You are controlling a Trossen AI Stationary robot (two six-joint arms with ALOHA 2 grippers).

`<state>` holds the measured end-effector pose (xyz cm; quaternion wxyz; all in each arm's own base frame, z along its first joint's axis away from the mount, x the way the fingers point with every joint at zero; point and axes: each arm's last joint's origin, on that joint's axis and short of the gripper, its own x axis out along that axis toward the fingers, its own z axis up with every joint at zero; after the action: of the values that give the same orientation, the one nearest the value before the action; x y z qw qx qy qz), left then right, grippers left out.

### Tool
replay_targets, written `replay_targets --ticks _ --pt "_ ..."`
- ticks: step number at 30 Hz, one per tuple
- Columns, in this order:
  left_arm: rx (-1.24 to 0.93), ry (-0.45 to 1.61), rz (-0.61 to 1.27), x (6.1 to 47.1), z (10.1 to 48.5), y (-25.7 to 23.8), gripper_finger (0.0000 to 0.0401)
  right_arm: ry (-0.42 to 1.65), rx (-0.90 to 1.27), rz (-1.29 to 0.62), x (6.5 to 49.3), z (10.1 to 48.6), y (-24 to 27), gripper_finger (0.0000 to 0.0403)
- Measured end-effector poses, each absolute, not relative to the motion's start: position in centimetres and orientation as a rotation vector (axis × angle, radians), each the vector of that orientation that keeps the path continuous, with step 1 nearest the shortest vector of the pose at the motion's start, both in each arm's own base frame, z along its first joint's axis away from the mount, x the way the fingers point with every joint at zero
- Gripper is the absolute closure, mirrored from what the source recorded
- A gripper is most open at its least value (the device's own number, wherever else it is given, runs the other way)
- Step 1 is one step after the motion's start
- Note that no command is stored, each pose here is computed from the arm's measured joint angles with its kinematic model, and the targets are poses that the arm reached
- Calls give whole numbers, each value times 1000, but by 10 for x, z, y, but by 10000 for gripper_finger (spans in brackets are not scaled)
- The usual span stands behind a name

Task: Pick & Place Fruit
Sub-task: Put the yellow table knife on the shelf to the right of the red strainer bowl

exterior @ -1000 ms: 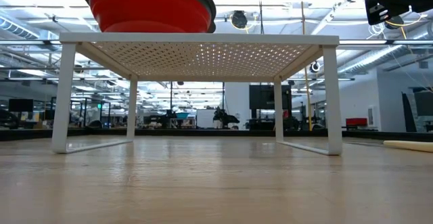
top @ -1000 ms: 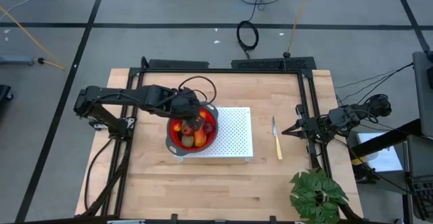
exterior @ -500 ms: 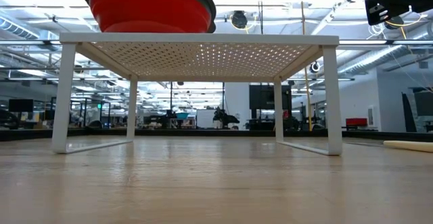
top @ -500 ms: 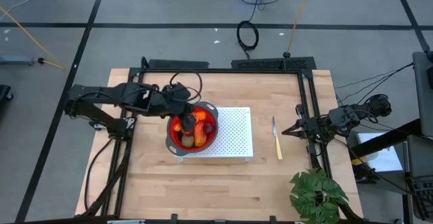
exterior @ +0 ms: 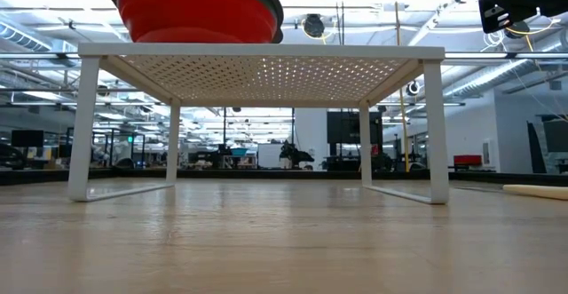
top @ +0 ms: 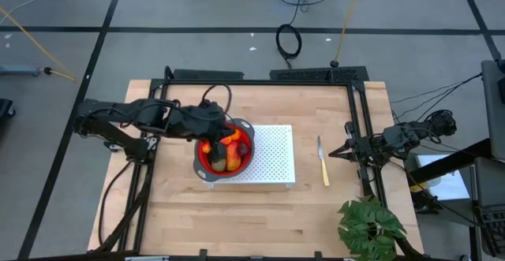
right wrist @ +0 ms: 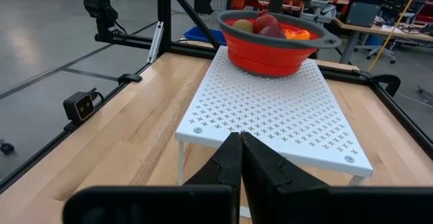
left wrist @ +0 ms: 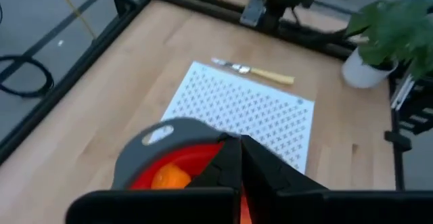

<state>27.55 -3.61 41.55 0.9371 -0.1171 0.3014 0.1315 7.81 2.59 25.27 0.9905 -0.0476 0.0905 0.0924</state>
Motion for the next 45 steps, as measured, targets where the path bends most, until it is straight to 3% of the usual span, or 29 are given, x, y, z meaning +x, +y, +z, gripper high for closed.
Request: replay_targets --ticks 15,23,45 --pt "-180 472 149 268 430 -45 395 181 -95 186 78 253 26 403" --pt "-189 326 7 264 408 -49 393 181 -95 186 78 253 26 403" --pt "-235 73 -7 163 336 -28 399 181 -95 186 78 253 26 403"
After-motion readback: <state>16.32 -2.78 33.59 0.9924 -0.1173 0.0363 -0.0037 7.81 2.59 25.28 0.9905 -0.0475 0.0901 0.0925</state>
